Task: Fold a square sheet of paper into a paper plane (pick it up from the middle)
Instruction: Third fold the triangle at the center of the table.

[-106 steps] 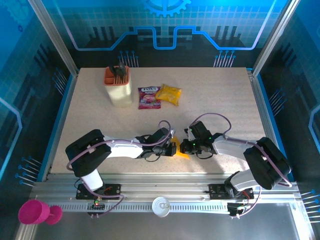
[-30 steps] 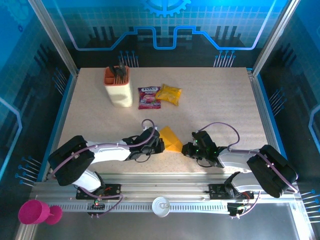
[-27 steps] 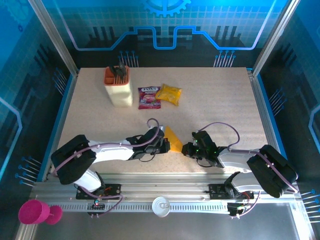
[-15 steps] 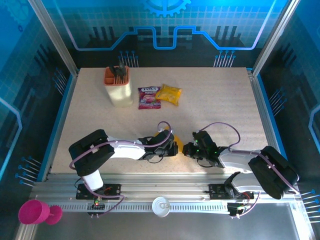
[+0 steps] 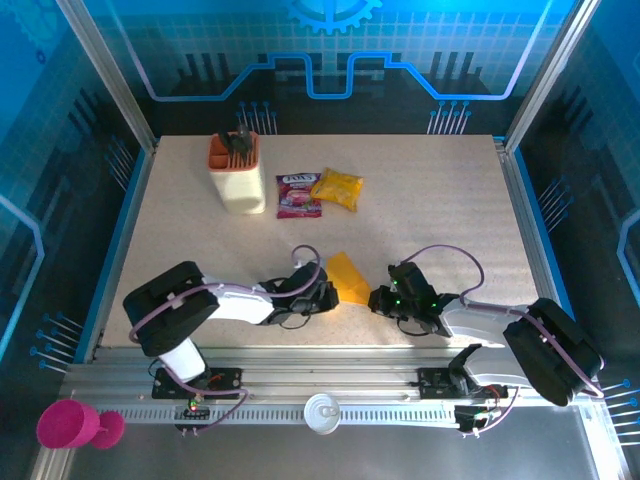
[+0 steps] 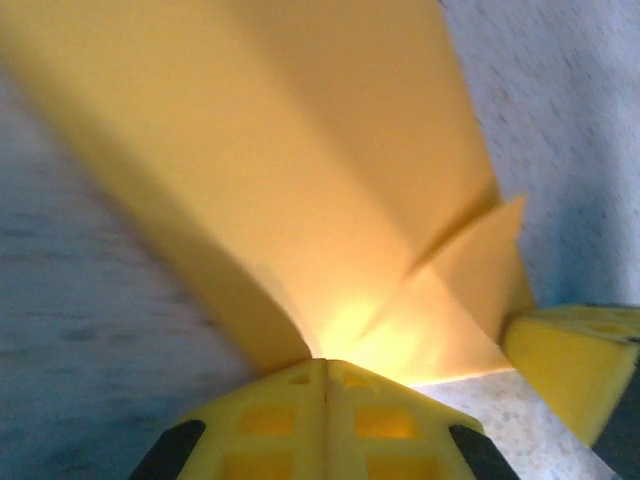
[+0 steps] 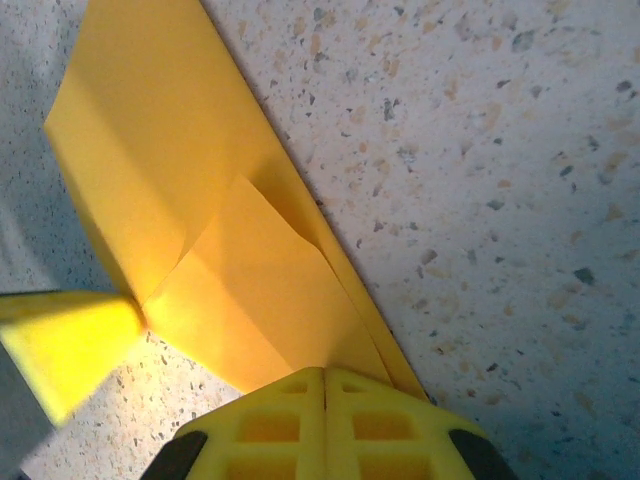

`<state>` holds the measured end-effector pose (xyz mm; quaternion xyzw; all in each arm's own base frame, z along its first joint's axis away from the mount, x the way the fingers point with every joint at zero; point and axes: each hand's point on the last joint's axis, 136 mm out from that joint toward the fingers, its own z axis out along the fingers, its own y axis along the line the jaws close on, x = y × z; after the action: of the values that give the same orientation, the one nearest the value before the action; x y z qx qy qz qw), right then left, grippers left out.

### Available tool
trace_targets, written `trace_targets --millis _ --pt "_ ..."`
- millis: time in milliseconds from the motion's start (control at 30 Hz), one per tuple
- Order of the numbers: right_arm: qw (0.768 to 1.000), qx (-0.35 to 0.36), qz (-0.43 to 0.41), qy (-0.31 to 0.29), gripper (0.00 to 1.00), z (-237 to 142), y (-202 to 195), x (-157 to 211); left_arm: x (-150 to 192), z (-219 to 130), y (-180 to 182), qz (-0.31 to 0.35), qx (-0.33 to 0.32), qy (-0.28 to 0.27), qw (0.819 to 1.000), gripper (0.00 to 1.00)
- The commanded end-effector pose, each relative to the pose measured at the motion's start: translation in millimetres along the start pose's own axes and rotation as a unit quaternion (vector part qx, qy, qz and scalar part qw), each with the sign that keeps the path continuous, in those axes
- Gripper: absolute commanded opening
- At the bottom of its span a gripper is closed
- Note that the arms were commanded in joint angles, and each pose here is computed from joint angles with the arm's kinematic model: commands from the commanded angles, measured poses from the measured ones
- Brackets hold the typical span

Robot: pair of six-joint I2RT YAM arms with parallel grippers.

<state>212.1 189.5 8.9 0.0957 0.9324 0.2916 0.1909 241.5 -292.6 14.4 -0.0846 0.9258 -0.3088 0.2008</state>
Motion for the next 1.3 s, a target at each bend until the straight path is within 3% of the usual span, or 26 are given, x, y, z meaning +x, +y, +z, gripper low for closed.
trace_targets --millis 0,267,433,533,833,1167,1267 --pt "0.989 0.132 0.01 0.061 0.0 -3.2 -73.7 39.0 -11.7 -18.5 57.4 -0.024 -0.092 -0.028 0.995 0.0" --pt "0.991 0.105 -0.023 0.081 0.0 7.2 -56.4 35.1 -27.2 -42.4 -21.0 0.056 0.003 -0.022 0.998 0.0" --pt "0.991 0.105 -0.016 0.087 0.0 11.2 -59.5 39.0 -16.0 -29.3 -65.9 0.094 0.05 0.011 0.994 0.0" --pt "0.991 0.105 -0.014 0.087 0.0 11.8 -61.2 40.8 -7.1 -14.3 -73.4 0.105 0.052 0.029 0.993 0.0" --pt "0.991 0.102 -0.016 0.085 0.0 8.6 -61.0 41.4 5.9 23.1 -34.3 0.1 -0.012 0.051 0.994 0.0" --pt "0.992 0.098 -0.008 0.079 0.0 2.5 -66.4 38.5 8.5 26.8 27.9 0.043 -0.11 0.049 0.992 0.0" --pt "0.993 0.099 0.0 0.072 0.13 -1.5 -68.7 36.2 11.7 26.6 38.1 0.032 -0.123 0.052 0.991 0.0"
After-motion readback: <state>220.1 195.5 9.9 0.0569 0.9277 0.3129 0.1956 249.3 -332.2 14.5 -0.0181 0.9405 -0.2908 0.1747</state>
